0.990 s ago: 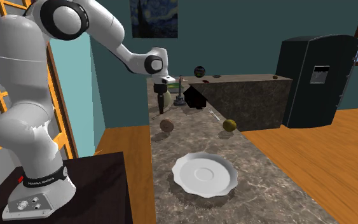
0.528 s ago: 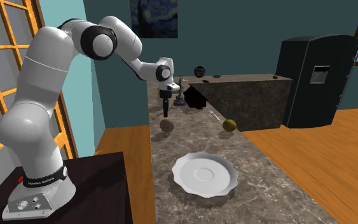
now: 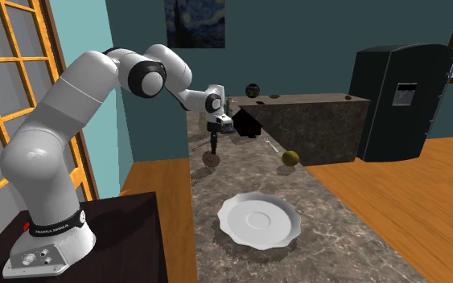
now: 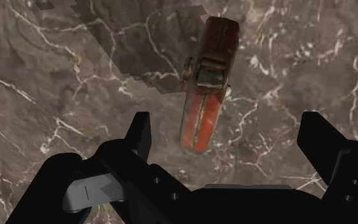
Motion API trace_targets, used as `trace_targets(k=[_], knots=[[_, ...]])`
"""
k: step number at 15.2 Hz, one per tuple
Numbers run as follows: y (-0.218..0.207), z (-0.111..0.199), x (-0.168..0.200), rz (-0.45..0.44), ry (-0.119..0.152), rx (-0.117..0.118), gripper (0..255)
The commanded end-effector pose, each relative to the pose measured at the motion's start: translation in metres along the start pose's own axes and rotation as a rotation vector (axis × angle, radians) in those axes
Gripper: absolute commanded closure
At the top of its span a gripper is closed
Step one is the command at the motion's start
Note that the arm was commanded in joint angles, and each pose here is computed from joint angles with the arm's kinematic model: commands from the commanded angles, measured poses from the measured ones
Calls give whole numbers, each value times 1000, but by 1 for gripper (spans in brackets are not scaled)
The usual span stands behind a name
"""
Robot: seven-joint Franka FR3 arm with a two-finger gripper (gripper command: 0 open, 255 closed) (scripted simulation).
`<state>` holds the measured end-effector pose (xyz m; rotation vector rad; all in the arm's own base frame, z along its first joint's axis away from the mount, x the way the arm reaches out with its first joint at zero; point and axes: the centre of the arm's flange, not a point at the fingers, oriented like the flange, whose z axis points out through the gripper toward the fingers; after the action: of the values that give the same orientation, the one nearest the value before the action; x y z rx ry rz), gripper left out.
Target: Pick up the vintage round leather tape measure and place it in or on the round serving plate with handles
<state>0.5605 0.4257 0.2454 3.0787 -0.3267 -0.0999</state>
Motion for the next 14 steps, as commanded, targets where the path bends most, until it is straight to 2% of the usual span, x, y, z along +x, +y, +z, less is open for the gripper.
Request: trace_targets(k=[1,5,12,13,14], knots=[[0,10,0,1,0,0,0],[0,29,0,1,0,0,0],[0,29,0,1,0,0,0],[0,29,0,1,0,0,255],[0,29,0,1,0,0,255]])
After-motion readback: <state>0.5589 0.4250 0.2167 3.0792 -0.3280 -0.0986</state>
